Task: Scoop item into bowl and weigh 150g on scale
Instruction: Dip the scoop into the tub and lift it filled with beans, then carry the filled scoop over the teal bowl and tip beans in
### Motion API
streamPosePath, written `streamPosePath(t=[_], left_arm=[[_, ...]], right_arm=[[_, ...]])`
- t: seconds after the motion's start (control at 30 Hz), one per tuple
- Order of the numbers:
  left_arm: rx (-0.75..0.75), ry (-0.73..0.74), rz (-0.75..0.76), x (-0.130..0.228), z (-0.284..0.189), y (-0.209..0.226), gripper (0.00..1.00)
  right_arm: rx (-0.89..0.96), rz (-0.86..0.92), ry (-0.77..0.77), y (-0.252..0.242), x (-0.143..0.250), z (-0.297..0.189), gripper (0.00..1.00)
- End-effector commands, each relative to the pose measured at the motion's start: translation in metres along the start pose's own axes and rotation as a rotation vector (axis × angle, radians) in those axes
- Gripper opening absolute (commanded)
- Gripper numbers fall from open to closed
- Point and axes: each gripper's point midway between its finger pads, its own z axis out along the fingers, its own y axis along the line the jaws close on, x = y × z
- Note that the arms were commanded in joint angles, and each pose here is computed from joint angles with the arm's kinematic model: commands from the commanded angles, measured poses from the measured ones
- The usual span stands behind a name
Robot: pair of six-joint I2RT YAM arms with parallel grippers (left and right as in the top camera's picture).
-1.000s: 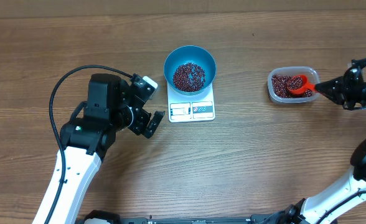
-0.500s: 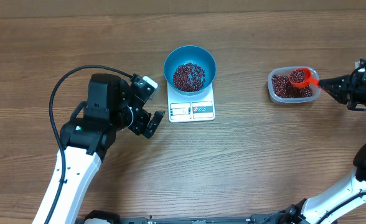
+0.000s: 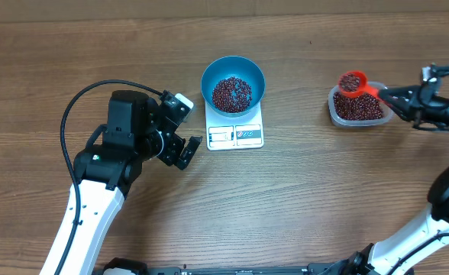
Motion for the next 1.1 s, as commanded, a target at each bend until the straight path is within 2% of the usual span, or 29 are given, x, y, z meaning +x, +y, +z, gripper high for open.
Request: streamPosePath(t=[0.0,0.47,0.67,0.77,1.07], left_arm=[[-0.013,-0.006,-0.01,-0.004,-0.001,0.004,1.0],[-0.013,-0.006,-0.01,-0.004,-0.001,0.004,1.0],[-0.013,-0.006,-0.01,-0.004,-0.001,0.004,1.0],[-0.013,-0.006,-0.01,-0.004,-0.001,0.004,1.0],[-0.013,-0.007,-0.01,-0.004,-0.001,0.004,1.0]], right_arm=[[-0.08,-0.043,0.033,0.019,0.004,0.023,0.04],[-0.139,-0.193,0.283,0.083,0.042,0.115,0.04],[-0.108,-0.233,0.366,0.095,0.055,0.158,0.04],[-0.058,-0.243,0.384,0.095,0.057,0.182,0.04],[0.281,-0.362,0.342,0.072,0.057,0.237,0.04]])
